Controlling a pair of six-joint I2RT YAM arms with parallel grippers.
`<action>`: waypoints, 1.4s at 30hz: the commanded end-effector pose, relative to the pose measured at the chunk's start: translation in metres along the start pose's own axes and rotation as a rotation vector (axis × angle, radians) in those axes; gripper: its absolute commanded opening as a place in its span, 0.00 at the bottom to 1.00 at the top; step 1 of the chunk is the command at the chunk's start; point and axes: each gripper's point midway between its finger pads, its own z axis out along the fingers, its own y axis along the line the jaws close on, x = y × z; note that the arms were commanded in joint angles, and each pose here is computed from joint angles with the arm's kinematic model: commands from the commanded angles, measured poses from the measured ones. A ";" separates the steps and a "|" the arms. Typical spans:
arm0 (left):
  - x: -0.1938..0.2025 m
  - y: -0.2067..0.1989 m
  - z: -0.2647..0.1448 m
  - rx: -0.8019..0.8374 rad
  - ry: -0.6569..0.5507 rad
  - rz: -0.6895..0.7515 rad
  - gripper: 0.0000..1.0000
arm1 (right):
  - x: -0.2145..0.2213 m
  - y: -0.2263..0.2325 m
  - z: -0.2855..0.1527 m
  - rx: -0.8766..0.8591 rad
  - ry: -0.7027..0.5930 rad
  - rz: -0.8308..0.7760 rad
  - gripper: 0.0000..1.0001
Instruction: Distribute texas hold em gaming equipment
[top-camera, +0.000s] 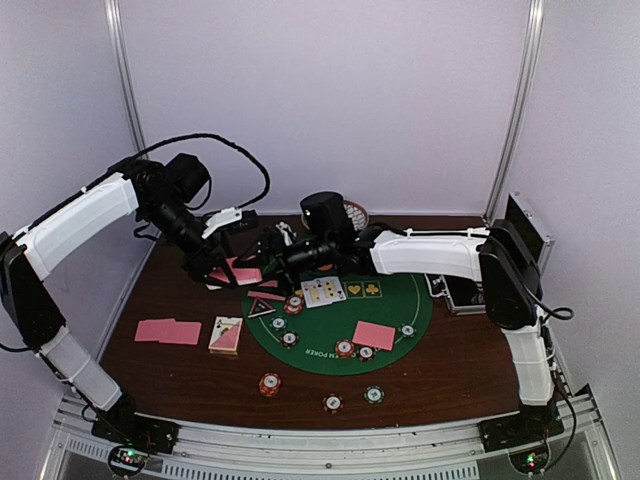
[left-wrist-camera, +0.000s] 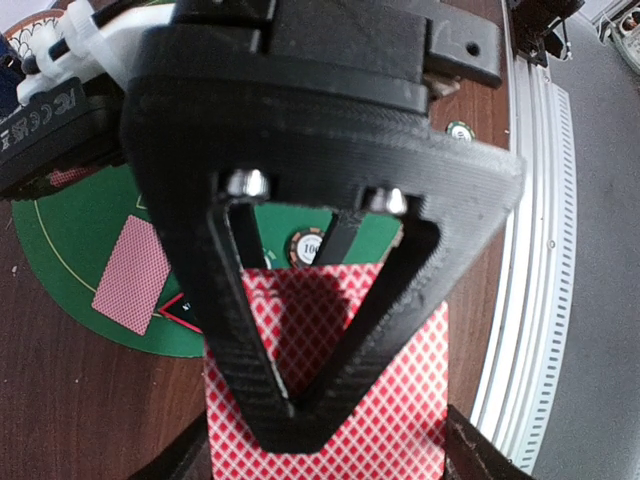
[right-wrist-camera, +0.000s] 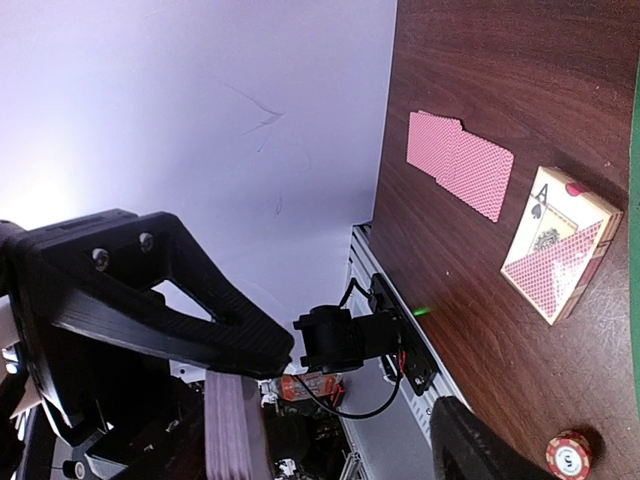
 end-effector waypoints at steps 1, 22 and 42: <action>-0.013 0.001 -0.010 -0.018 -0.057 0.024 0.00 | 0.003 -0.006 -0.012 0.006 0.011 -0.001 0.68; -0.013 -0.001 -0.010 -0.008 -0.060 0.021 0.00 | 0.006 0.025 -0.037 -0.007 0.006 -0.106 0.67; -0.012 -0.002 -0.011 -0.007 -0.057 0.022 0.00 | 0.010 0.007 -0.002 -0.021 0.075 -0.084 0.67</action>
